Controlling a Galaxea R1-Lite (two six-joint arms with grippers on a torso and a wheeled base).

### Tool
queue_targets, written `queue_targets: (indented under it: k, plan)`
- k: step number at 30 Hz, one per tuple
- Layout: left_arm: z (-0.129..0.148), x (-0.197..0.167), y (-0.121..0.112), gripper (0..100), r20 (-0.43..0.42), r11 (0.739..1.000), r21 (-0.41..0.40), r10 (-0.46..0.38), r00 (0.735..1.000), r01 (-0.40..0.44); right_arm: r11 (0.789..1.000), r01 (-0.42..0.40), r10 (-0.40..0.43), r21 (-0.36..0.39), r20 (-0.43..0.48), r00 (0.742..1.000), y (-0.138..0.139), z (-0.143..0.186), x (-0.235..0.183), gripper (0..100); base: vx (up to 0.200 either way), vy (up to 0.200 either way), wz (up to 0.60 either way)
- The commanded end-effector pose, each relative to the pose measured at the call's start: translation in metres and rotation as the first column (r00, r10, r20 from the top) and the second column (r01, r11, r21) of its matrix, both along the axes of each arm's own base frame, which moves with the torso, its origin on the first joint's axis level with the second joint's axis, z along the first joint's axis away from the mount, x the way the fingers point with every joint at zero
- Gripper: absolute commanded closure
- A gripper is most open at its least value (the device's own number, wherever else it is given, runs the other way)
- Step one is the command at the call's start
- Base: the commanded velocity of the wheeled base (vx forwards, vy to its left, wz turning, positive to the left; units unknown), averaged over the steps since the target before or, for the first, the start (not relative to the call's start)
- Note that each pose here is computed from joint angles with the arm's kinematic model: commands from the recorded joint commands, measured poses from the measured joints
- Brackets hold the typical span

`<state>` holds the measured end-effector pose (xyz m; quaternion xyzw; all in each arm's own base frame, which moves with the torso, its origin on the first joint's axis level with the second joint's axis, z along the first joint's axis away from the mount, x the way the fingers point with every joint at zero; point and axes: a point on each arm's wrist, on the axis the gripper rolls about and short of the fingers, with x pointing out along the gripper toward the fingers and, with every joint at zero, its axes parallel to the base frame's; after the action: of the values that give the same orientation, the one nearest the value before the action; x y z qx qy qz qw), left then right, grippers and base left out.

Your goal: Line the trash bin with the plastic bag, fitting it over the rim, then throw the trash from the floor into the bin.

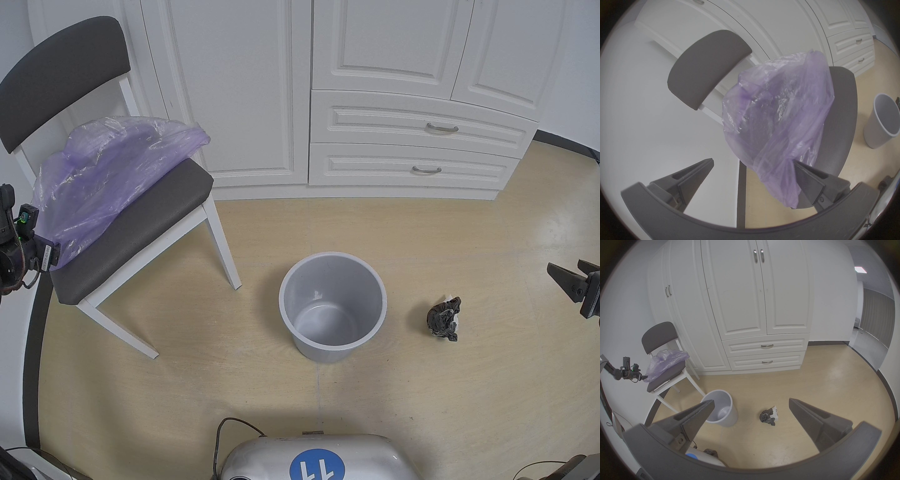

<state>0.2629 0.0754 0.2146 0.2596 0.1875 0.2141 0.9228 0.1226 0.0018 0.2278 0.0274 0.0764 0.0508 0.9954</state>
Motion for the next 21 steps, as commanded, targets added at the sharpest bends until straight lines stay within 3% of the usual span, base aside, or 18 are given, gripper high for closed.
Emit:
queue_targets:
  k: [1, 8, 15, 21]
  plan:
    - [-0.007, 0.002, 0.002, 0, -0.027, 1.0, 0.001, 0.005, 1.0, -0.005, 1.0, 0.0, 0.0, 0.0, 0.002, 1.0, 0.0, 0.0, 0.0, 0, 0.0, 0.0, 0.0]
    - [-0.022, 0.003, 0.002, 0, -0.08, 1.0, 0.008, 0.009, 0.997, -0.009, 1.0, 0.0, 0.0, 0.0, 0.002, 1.0, 0.0, 0.0, -0.001, 0, 0.0, 0.0, 0.0]
    - [-0.025, 0.011, 0.006, 0, -0.019, 0.996, 0.053, 0.079, 0.997, -0.078, 1.0, -0.003, 0.003, 0.0, 0.002, 1.0, 0.0, -0.001, -0.002, 0, 0.0, 0.0, 0.0]
    - [-0.044, 0.021, 0.009, 0, -0.068, 0.996, 0.044, 0.083, 0.994, -0.081, 1.0, -0.004, 0.004, -0.002, -0.01, 1.0, 0.0, -0.003, 0.0, 0, 0.0, 0.0, 0.0]
